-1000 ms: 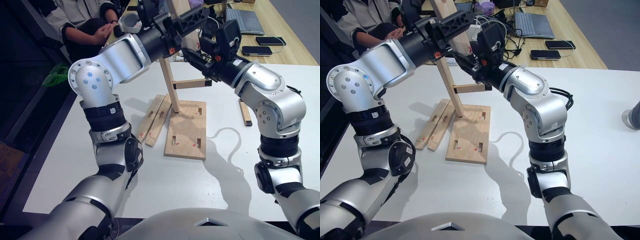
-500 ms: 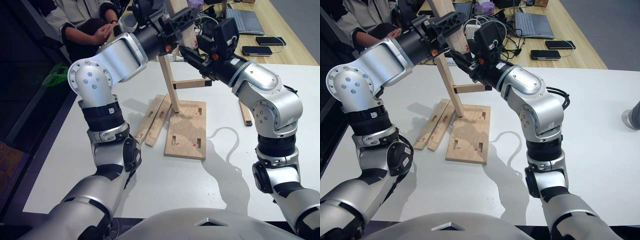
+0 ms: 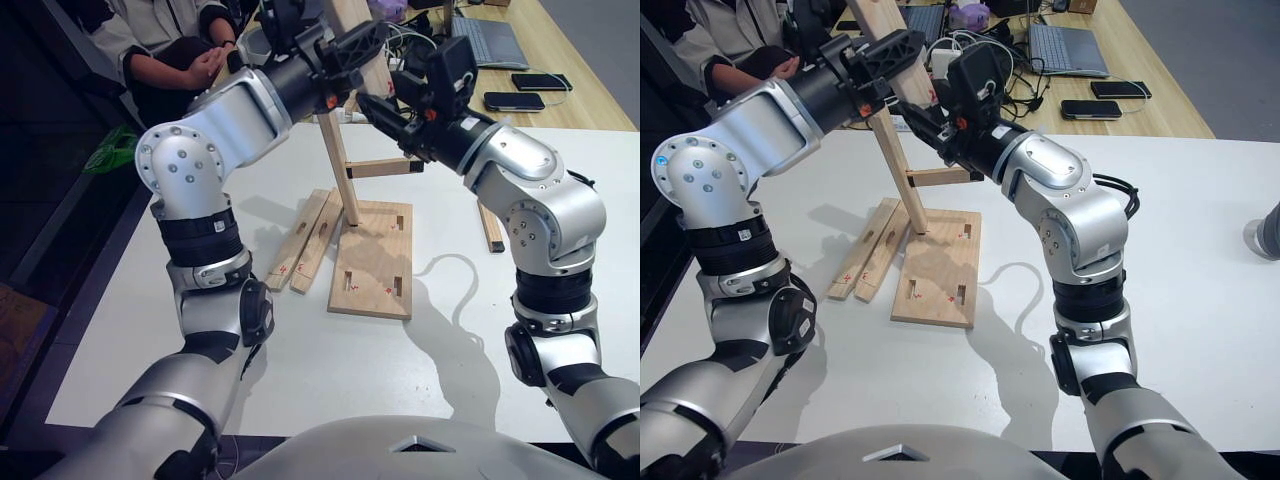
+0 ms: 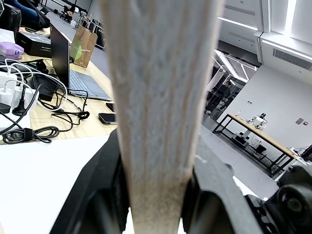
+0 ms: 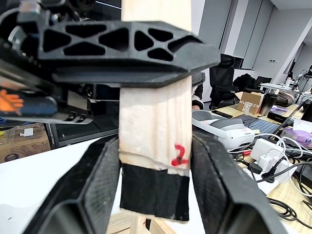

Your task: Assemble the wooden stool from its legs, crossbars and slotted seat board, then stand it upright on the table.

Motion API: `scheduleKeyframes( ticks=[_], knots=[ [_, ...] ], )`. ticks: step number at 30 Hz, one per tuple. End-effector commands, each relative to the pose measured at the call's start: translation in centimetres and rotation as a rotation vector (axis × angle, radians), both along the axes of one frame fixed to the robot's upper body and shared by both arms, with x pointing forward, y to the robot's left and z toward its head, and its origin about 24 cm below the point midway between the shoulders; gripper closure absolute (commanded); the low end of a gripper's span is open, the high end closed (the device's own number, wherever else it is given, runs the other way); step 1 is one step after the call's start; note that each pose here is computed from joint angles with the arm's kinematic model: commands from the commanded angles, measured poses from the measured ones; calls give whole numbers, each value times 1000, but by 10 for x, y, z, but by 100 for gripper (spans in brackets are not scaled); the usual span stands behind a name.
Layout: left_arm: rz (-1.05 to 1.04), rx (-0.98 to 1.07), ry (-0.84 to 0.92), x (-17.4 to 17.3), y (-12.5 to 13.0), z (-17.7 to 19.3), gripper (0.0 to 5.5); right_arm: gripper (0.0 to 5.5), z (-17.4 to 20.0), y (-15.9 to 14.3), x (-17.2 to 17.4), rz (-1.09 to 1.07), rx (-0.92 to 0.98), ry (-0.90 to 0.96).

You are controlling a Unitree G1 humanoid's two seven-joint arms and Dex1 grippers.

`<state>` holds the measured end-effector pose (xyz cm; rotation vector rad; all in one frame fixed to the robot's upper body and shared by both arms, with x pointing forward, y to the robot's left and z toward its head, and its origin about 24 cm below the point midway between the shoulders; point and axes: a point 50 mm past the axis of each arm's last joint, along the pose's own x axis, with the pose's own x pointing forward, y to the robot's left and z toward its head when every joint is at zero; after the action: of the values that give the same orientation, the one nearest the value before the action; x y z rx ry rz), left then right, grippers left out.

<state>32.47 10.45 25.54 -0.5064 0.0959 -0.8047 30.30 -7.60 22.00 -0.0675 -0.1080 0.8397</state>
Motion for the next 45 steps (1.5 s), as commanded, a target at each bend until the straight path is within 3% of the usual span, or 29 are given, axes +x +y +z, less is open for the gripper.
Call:
scheduleKeyframes(
  ticks=[1, 8, 13, 21, 27, 36, 45],
  knots=[
    [-14, 16, -23, -2, -1, 2, 447, 258, 2, 0, -3, 44, -41, -3],
    [6, 45, -49, 2, 9, 6, 447, 143, -4, -13, -20, 297, -102, 115],
    [7, 126, -88, 5, 30, 8, 447, 54, 8, -44, -18, 365, -83, 207],
    [-306, 304, -160, -25, 23, -9, 447, 50, 37, -63, 1, 383, 113, 258],
    [-545, 446, -236, -53, 8, -22, 447, 50, 46, -57, 10, 489, 190, 309],
    [-592, 533, -256, -50, 3, -30, 447, 50, 61, -51, 3, 709, 231, 339],
    [-579, 541, -268, -49, 7, -29, 447, 50, 63, -95, 7, 570, 107, 292]
  ],
)
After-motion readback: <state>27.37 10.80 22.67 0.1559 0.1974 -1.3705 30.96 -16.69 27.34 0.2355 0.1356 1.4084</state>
